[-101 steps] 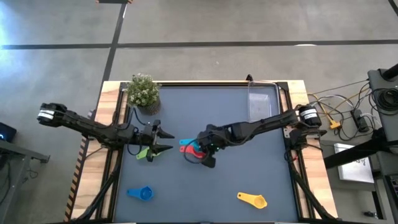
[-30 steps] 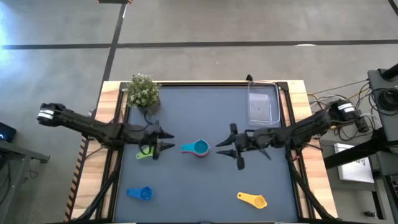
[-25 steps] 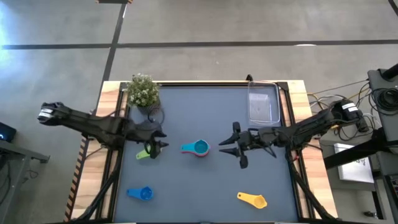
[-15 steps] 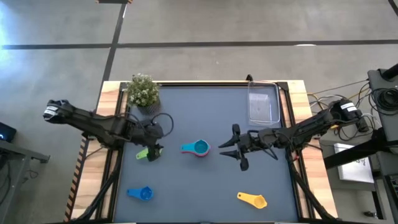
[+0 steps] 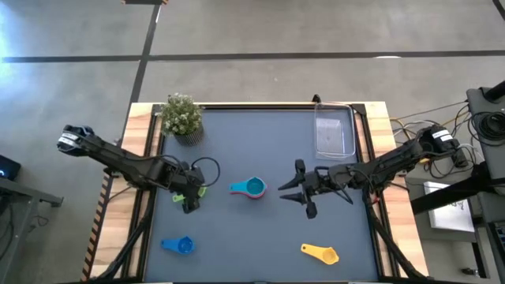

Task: Nest measuring cups in basket
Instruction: Stack the green measuring cup on top of the light blue measuring cup

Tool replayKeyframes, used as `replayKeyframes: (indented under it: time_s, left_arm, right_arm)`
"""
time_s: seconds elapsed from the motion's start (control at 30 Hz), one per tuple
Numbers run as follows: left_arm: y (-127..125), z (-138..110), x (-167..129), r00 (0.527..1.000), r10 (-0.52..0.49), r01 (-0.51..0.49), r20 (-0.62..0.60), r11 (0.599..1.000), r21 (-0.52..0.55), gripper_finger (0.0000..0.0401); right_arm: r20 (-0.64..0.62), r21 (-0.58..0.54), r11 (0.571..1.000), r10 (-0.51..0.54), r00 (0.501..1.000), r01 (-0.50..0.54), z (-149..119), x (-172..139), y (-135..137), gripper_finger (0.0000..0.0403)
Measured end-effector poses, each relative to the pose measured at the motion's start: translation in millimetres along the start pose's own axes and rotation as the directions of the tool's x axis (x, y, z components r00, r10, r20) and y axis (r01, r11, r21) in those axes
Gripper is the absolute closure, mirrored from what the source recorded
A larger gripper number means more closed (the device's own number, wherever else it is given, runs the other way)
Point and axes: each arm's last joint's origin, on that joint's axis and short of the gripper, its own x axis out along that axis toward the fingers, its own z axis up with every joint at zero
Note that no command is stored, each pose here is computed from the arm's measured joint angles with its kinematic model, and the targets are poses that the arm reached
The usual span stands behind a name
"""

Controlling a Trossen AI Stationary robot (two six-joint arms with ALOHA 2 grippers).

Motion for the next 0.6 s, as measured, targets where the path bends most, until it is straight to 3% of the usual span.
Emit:
replayKeyframes:
  time_s: [0.23, 0.6]
  left_arm:
    - [-2, 0, 5, 1.000, -0.001, 0.001, -0.001, 1.000, 0.009, 0.0179]
    - [9, -14, -3, 0.991, 0.100, -0.099, -0.084, 0.995, 0.021, 0.0148]
  right_arm:
    - [0.000, 0.000, 1.000, -0.001, 1.000, 0.001, 0, 0, 0, 0.0291]
    - [-0.034, -0.002, 1.000, -0.003, 0.999, 0.003, -4, 0, 0, 0.0291]
